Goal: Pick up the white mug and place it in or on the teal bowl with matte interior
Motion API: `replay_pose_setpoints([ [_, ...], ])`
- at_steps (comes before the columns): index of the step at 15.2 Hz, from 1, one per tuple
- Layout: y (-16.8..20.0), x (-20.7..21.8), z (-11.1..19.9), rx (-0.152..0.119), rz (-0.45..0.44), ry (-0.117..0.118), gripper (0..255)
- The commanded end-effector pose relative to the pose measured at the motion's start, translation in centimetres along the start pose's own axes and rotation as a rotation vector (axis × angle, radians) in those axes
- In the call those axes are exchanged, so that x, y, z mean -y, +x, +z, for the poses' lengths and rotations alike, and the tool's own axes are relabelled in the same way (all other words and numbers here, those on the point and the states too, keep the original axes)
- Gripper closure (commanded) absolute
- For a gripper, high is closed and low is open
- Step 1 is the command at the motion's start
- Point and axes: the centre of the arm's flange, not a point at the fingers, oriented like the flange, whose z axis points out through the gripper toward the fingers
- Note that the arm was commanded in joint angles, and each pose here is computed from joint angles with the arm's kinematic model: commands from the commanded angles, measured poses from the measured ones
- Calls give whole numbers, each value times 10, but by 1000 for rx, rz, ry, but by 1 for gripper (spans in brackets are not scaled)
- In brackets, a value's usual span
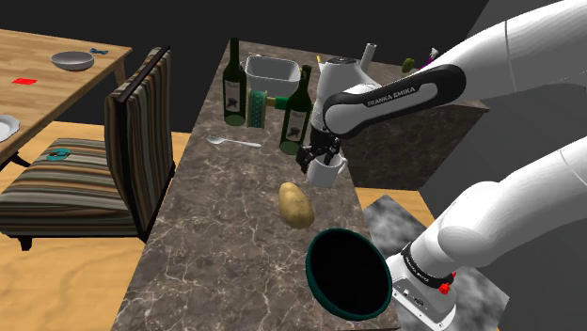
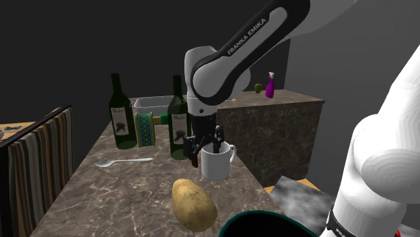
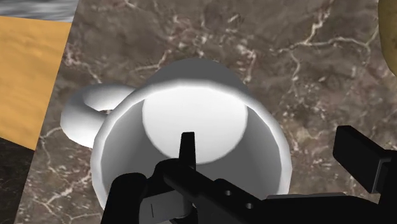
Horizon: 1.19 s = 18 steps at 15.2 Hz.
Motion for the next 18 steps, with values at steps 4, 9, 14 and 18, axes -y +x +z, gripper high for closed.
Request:
replay_pose_setpoints([
  [4,0,0,0,0,0,0,0],
  [9,0,0,0,0,0,0,255],
  [14,0,0,0,0,0,0,255],
  [18,-1,0,-21,0,0,0,255],
])
